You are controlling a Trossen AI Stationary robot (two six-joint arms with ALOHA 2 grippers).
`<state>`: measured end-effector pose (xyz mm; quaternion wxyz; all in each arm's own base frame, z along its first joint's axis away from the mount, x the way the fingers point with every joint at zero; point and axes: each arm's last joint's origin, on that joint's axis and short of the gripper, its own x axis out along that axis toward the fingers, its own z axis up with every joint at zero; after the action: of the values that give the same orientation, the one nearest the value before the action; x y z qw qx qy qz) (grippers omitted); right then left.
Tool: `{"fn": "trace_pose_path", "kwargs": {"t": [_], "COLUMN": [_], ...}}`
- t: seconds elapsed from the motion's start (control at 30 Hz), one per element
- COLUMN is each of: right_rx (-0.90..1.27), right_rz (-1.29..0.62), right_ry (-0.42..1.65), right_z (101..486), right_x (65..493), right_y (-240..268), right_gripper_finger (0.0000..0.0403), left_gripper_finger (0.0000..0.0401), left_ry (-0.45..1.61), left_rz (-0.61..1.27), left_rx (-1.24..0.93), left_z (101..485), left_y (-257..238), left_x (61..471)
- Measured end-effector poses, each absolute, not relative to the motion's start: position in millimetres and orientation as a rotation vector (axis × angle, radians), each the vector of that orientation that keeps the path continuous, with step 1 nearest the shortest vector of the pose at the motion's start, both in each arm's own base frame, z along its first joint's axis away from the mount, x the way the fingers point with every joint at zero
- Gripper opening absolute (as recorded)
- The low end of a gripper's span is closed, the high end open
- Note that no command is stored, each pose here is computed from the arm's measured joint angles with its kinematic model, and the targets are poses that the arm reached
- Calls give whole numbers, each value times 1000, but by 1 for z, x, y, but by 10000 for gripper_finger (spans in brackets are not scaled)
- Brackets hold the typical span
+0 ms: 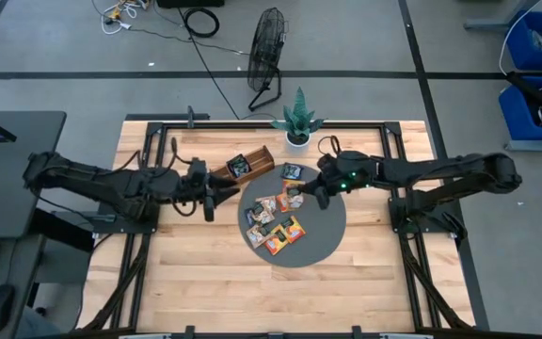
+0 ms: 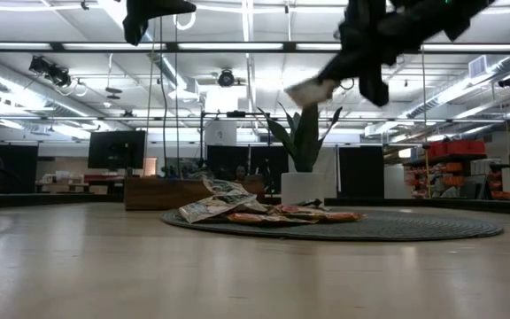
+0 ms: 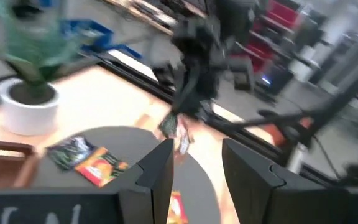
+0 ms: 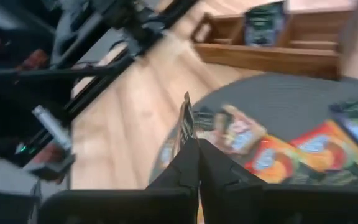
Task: Pick & Place Tea
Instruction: Put the brown tea bag into the left section of the wooden organizer
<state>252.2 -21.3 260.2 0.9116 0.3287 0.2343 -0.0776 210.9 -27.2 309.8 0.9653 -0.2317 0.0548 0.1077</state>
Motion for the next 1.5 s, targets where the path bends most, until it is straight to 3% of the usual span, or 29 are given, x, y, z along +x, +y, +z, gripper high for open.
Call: {"fn": "trace_pose_path", "kwargs": {"t": [0.43,0.73,1.07,1.5], "right_rx": [415,344,328,333], "right_rz": [-13,44,96,81], "right_ry": [609,643,602,576], "right_z": [320,320,323,325], "right_x": [300,322,328,329], "right_y": [7,24,38,40], "right_gripper_finger": [0,0,0,0], "left_gripper_finger": [150,193,238,226], "left_ry": [369,482,544,563], "left_rz": [159,-61,-64,-135], "left_rx": [-488,-605,-616,-625], "left_z": [319,327,315,311], "left_y": [-16,-13,-15,-17], "left_x": [254,286,302,306]}}
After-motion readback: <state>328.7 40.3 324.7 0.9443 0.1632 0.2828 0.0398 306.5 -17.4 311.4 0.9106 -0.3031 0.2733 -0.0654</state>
